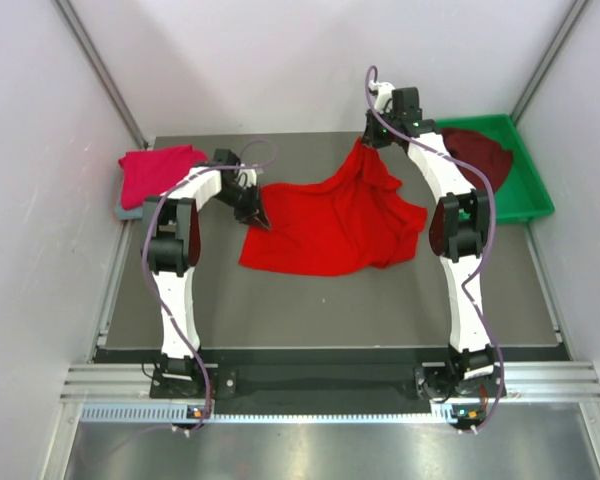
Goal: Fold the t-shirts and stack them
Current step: Flatten the tshirt out
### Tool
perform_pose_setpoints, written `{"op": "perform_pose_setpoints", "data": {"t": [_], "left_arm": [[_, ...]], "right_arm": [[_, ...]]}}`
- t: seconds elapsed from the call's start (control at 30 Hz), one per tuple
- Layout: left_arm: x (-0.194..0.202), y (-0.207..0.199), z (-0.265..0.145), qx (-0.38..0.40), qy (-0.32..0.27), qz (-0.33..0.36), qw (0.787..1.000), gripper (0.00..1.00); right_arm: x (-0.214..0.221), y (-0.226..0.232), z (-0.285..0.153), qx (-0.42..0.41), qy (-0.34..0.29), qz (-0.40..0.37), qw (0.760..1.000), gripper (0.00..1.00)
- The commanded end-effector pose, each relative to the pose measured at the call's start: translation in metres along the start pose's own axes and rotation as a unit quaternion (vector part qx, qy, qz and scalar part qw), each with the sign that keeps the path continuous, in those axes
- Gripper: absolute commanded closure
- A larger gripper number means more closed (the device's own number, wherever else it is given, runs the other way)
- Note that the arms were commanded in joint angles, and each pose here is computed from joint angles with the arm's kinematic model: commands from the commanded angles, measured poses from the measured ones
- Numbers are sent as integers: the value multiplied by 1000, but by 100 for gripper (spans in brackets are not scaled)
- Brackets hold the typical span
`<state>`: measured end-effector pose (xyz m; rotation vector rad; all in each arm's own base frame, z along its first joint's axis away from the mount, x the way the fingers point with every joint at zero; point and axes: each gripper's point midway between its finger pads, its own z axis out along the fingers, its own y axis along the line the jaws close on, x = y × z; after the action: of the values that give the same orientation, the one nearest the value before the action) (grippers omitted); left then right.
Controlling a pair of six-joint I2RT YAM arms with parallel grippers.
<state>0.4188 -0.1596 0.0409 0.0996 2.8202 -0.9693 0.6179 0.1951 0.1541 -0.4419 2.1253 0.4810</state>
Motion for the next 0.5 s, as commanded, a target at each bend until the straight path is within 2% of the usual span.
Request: {"op": "perform_pose_setpoints", "data": {"t": [0.0,0.2,0.47], "left_arm": [[-14,-22,-24,13,-36,36,999,100],[-57,-31,-45,-6,-95,79,992,100],[-99,-7,-24,-39,-115,106,987,100]], "right_arm": [[-38,-2,-10,5,-51,-12,999,100],[-42,-6,-12,12,-57,-13,998,100],[-41,-6,-12,13,-55,-11,998,100]]}}
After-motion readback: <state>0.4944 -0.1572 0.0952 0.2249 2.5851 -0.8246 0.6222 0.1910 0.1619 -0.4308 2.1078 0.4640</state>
